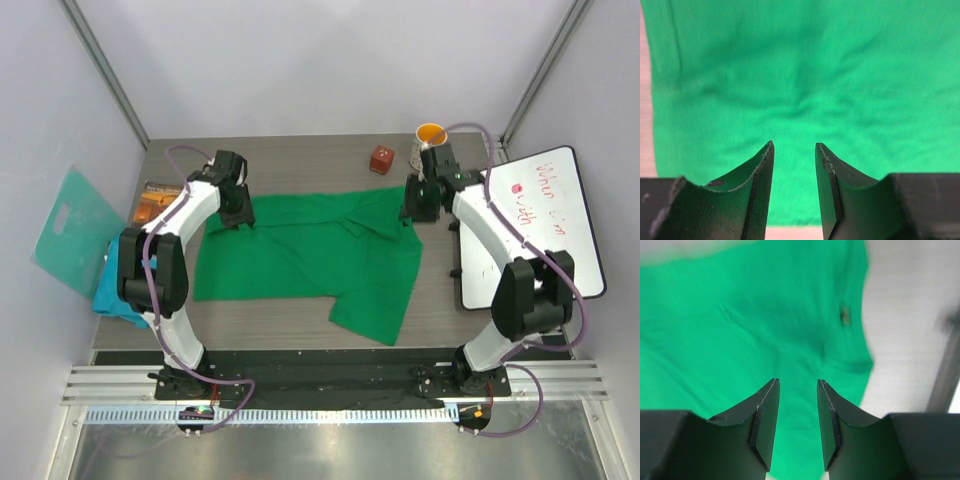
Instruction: Fold and stack the t-shirts
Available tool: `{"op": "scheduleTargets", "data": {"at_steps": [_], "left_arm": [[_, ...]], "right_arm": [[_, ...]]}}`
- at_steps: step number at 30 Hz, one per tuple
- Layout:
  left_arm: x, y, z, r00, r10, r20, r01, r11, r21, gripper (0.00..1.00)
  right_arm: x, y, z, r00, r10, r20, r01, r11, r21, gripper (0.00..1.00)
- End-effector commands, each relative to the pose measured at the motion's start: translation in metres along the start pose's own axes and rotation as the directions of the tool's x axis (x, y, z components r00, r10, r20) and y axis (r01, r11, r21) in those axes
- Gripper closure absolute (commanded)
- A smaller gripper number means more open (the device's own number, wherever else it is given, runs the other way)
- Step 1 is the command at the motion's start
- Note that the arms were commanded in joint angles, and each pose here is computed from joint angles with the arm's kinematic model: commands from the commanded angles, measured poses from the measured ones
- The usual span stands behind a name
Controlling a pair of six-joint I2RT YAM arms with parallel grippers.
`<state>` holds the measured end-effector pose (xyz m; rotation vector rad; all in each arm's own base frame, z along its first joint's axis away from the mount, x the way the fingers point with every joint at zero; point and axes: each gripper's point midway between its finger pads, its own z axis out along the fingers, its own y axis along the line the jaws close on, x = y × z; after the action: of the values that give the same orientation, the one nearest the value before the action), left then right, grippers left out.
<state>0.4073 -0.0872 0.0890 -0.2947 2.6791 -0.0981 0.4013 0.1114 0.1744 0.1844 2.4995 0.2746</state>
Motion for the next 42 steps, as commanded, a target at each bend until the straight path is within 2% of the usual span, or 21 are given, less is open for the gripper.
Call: {"op": "scheduleTargets", "data": {"at_steps": [1,7,11,17,23,28,32,37,42], "left_arm": [[0.031,-0.001,-0.007,0.999,-0.032,-0.028,0.034,0.998,0.057,0.6],[0.051,-0.004,-0.008,0.997,-0.039,-0.071,0.044,0.996,0.074,0.6],[0.043,-0.005,-0.014,0.998,-0.001,-0.066,0.005,0.998,0.061,0.6],[0.035,-0.016,-0.019,0.998,-0.028,-0.058,0.033,0.996,0.083,0.6],[0.044,-0.031,-0.025,0.998,0.0,-0.067,0.006,0.996,0.093,0.59],[0.043,-0.026,-0.031,0.999,0.008,-0.052,-0.005,0.998,0.063,0.6],[0.045,-0.024,-0.031,0.998,0.007,-0.056,-0.004,0.999,0.054,0.6],[0.048,-0.02,-0.031,0.998,-0.005,-0.062,0.007,0.999,0.04,0.6],[0.051,-0.019,-0.03,0.998,-0.006,-0.063,0.008,0.999,0.036,0.6]], "right_arm": [[0.08,-0.01,-0.008,0.985,0.087,-0.146,-0.092,0.995,-0.032,0.58],[0.124,-0.023,-0.041,0.973,0.154,-0.172,-0.159,0.987,-0.016,0.57],[0.162,-0.034,-0.055,0.948,0.18,-0.263,-0.18,0.983,0.026,0.57],[0.204,-0.034,-0.068,0.922,0.239,-0.306,-0.257,0.966,-0.021,0.57],[0.216,-0.031,-0.062,0.916,0.242,-0.32,-0.274,0.96,-0.058,0.56],[0.237,-0.03,-0.053,0.897,0.24,-0.371,-0.288,0.954,-0.08,0.53],[0.237,-0.028,-0.049,0.902,0.214,-0.375,-0.27,0.957,-0.102,0.51],[0.267,-0.03,-0.045,0.843,0.228,-0.487,-0.298,0.952,-0.071,0.51],[0.272,-0.031,-0.047,0.838,0.251,-0.485,-0.315,0.948,-0.055,0.51]]}}
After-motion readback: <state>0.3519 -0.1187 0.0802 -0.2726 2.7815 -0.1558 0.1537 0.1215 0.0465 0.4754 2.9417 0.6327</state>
